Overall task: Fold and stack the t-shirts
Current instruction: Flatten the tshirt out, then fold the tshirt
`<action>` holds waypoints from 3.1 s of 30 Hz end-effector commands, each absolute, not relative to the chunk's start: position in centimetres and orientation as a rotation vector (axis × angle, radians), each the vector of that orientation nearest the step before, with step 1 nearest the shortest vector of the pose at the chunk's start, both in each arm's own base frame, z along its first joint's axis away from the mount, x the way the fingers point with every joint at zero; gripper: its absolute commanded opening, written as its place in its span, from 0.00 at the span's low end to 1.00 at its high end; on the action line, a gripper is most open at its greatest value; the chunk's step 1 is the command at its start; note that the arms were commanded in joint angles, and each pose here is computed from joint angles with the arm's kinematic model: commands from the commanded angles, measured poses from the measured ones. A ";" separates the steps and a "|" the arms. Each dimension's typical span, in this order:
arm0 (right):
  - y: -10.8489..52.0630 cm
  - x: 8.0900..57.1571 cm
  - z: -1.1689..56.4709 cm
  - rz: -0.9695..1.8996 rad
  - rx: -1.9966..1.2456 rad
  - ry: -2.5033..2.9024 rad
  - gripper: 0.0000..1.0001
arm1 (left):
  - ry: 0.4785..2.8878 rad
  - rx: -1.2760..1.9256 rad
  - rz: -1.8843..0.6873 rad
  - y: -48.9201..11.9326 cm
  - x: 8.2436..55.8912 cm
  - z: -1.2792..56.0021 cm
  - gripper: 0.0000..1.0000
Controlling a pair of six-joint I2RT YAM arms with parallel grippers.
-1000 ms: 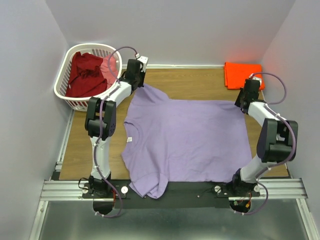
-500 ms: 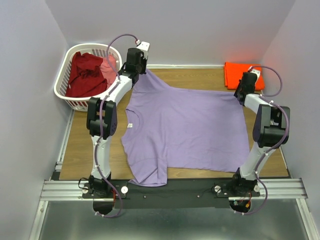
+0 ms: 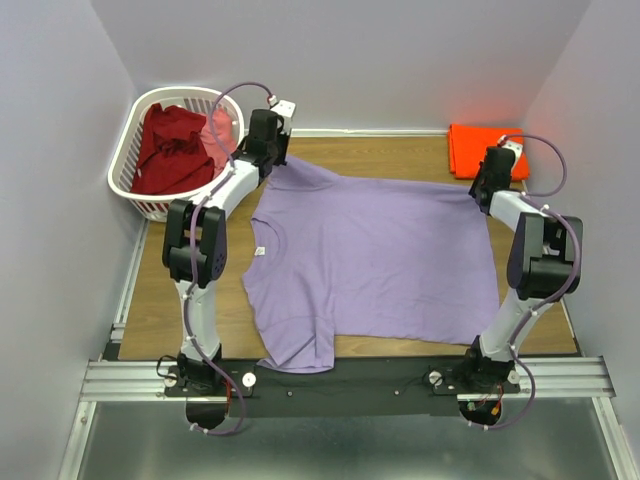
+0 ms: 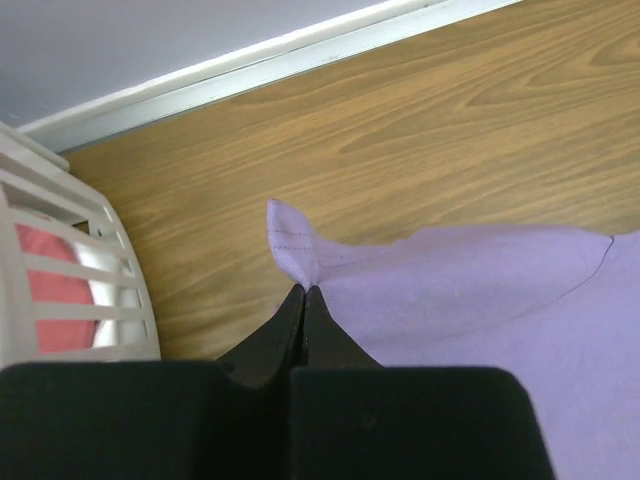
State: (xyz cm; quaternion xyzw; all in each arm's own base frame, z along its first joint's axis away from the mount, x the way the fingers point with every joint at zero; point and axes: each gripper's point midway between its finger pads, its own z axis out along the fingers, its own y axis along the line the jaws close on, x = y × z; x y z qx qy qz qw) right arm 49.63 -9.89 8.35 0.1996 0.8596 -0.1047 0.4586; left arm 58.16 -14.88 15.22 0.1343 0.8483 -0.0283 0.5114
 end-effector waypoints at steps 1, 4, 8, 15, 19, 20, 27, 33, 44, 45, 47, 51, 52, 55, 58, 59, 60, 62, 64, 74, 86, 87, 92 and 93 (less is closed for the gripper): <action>-11.3 47.4 9.1 -0.348 0.573 2.105 0.01 | 1.993 0.319 -0.074 -14.4 56.4 19.1 0.00; -11.4 46.8 9.4 -0.359 0.592 2.101 0.01 | 2.014 0.311 -0.097 -14.4 55.0 19.2 0.00; -12.1 45.1 9.6 -0.421 0.645 2.107 0.01 | 2.041 0.311 -0.109 -14.1 53.0 19.4 0.00; -12.4 42.8 8.7 -0.453 0.724 2.122 0.01 | 2.146 0.276 -0.156 -13.7 48.9 17.8 0.00; -12.4 41.9 8.3 -0.463 0.750 2.129 0.01 | 2.165 0.245 -0.154 -13.2 47.0 17.7 0.00; -12.5 41.5 8.3 -0.475 0.757 2.130 0.01 | 2.168 0.233 -0.147 -12.9 46.4 17.9 0.00; -12.5 40.3 7.7 -0.491 0.783 2.143 0.01 | 2.188 0.181 -0.174 -12.4 43.7 17.9 0.00; -12.5 39.4 6.4 -0.506 0.817 2.159 0.01 | 2.291 0.145 -0.197 -12.1 40.7 13.6 0.00; -12.3 39.0 5.1 -0.506 0.834 2.186 0.01 | 2.387 -0.025 -0.208 -11.6 37.8 9.7 0.00; -12.2 39.0 4.9 -0.498 0.839 2.189 0.01 | 2.385 -0.035 -0.206 -11.5 37.7 9.6 0.00; -11.9 38.9 4.4 -0.479 0.836 2.205 0.01 | 2.386 -0.050 -0.215 -11.6 37.3 9.2 0.00; -11.8 38.4 3.3 -0.487 0.857 2.225 0.04 | 2.382 -0.059 -0.226 -11.8 37.0 8.7 0.00; -11.9 38.2 3.2 -0.492 0.859 2.229 0.05 | 2.390 -0.058 -0.225 -11.8 36.9 8.4 0.00; -11.9 37.7 3.3 -0.496 0.868 2.223 0.08 | 2.394 -0.074 -0.226 -11.8 36.8 8.1 0.00; -11.8 37.3 3.8 -0.490 0.868 2.218 0.24 | 2.376 -0.083 -0.227 -11.7 36.9 8.6 0.00; -11.7 37.2 4.0 -0.483 0.872 2.214 0.28 | 2.375 -0.081 -0.231 -11.8 36.9 8.7 0.00; -11.7 37.0 4.2 -0.481 0.874 2.211 0.30 | 2.373 -0.077 -0.232 -11.8 36.9 8.8 0.02; -11.3 36.7 4.9 -0.447 0.876 2.199 0.32 | 2.366 -0.068 -0.247 -12.0 36.7 9.1 0.06; -11.1 36.4 6.1 -0.420 0.886 2.173 0.33 | 2.354 -0.057 -0.268 -12.2 36.5 9.6 0.11; -10.7 35.2 10.0 -0.354 0.935 2.063 0.33 | 2.328 -0.043 -0.288 -12.3 34.8 10.9 0.23; -5.7 38.1 9.1 0.001 0.806 2.175 0.47 | 2.339 -0.046 -0.267 -12.3 35.6 10.8 0.69; -5.5 38.1 9.0 0.013 0.814 2.173 0.48 | 2.345 -0.057 -0.257 -12.1 35.5 10.4 0.69; -6.5 37.4 8.2 0.020 0.905 2.154 0.56 | 2.361 -0.086 -0.269 -12.4 35.8 8.8 0.69; -6.6 37.4 8.0 0.043 0.938 2.149 0.56 | 2.364 -0.088 -0.267 -12.3 35.7 8.6 0.68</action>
